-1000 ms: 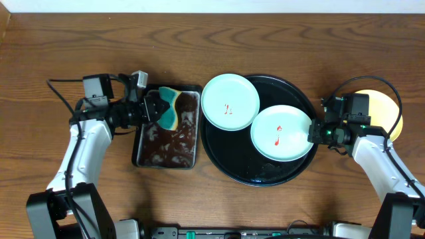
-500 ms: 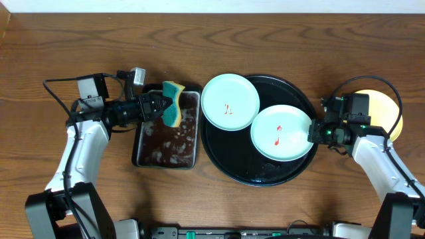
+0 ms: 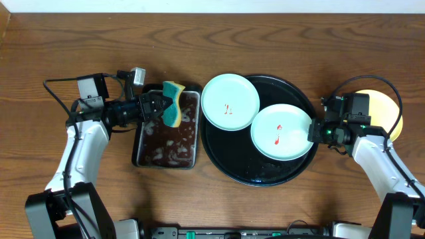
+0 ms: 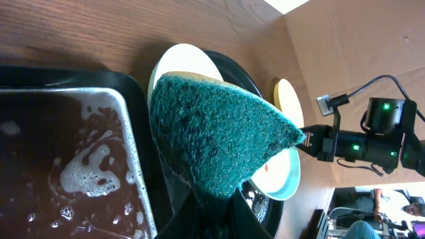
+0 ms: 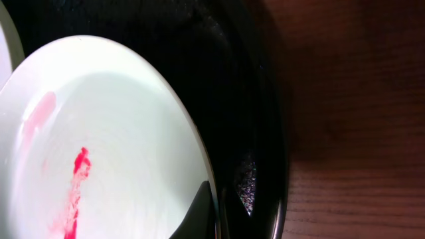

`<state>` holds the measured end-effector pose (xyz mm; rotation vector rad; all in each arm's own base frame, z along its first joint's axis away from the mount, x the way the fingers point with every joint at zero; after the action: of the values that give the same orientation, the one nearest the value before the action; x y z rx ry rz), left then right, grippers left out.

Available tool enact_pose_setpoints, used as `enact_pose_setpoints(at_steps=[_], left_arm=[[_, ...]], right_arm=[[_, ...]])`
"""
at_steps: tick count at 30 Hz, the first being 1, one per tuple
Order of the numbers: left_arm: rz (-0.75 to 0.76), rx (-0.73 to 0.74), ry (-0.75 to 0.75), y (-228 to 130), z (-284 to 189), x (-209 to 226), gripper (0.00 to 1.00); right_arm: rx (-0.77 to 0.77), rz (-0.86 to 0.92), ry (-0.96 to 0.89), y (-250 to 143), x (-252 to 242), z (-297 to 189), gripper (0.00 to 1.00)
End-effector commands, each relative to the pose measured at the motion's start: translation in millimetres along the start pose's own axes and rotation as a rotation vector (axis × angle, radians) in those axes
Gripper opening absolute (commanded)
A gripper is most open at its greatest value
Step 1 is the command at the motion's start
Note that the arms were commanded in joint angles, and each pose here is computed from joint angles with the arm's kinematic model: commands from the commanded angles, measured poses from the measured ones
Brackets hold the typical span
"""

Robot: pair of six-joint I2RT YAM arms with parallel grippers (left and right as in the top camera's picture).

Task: Clean dirty plates on tray and stack at the side
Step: 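Lift the sponge out of the basin with the left gripper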

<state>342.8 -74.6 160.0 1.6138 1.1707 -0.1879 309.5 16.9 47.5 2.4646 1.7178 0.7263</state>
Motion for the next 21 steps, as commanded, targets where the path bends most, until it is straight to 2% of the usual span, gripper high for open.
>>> enact_pose_setpoints(at_steps=[1,21], left_arm=[[0.006,-0.009,-0.035,-2.0,-1.1,-4.5,0.07],[0.003,-0.006,-0.033,-2.3,-0.3,-4.8,0.07]], right_arm=[[0.007,0.008,0.009,-2.6,2.2,1.3,0.01],[0.001,0.007,0.011,-1.1,2.7,1.3,0.01]])
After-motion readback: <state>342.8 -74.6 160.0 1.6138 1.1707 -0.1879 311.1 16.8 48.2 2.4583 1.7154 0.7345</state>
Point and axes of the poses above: each gripper's point midway between its finger pads, its own z axis out along the fingers, its own x axis along the line the jaws close on, y = z × x, the point moved 1 cm from there along -z, back along the fingers, and after that the axes turned 13 degrees about z, right-handed, at the moved point
